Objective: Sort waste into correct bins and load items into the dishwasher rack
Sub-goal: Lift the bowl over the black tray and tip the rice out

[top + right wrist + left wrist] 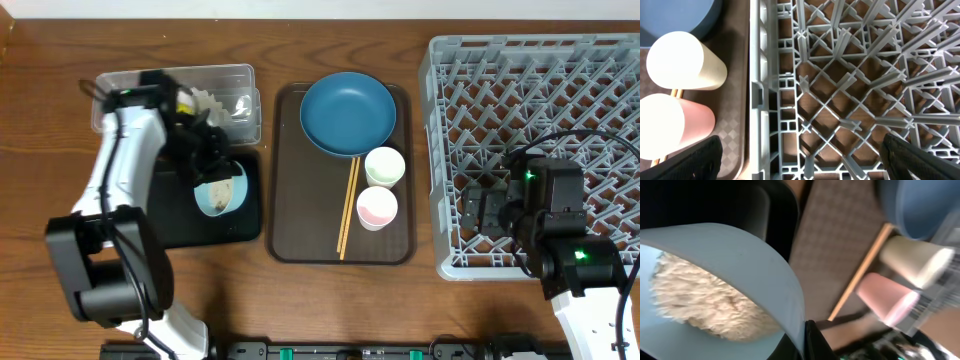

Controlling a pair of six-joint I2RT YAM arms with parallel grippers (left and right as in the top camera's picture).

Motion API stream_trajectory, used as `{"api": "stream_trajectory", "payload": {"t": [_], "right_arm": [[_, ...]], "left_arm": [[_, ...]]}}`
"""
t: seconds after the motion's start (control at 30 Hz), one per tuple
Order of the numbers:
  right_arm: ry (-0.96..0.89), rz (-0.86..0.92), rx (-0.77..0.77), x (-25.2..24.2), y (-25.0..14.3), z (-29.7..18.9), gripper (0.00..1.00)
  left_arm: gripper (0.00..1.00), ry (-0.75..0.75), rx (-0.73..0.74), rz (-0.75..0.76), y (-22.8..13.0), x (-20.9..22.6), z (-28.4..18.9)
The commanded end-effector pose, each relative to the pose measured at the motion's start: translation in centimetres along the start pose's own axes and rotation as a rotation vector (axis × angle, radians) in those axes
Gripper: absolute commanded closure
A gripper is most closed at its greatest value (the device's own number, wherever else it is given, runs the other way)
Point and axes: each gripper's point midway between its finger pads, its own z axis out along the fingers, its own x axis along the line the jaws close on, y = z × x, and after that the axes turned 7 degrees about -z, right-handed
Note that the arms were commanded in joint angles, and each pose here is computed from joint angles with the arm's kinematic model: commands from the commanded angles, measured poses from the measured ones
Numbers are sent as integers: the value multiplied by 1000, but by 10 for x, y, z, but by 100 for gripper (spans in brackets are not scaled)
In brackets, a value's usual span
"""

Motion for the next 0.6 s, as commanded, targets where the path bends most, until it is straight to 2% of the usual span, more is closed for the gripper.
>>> {"api": "stream_trajectory", "payload": {"t": [0.0,0.2,0.57], "right_arm": [[-6,-8,-20,-2,7,-5,1],[-6,-8,-20,-2,7,-5,1],[-6,-8,-20,-2,7,-5,1]], "left_arm": [[94,-252,7,96,-4,-22,-16],[94,-496,-28,68,-4,-13,-34],[94,-712,-131,-63,-1,21,-59]]}}
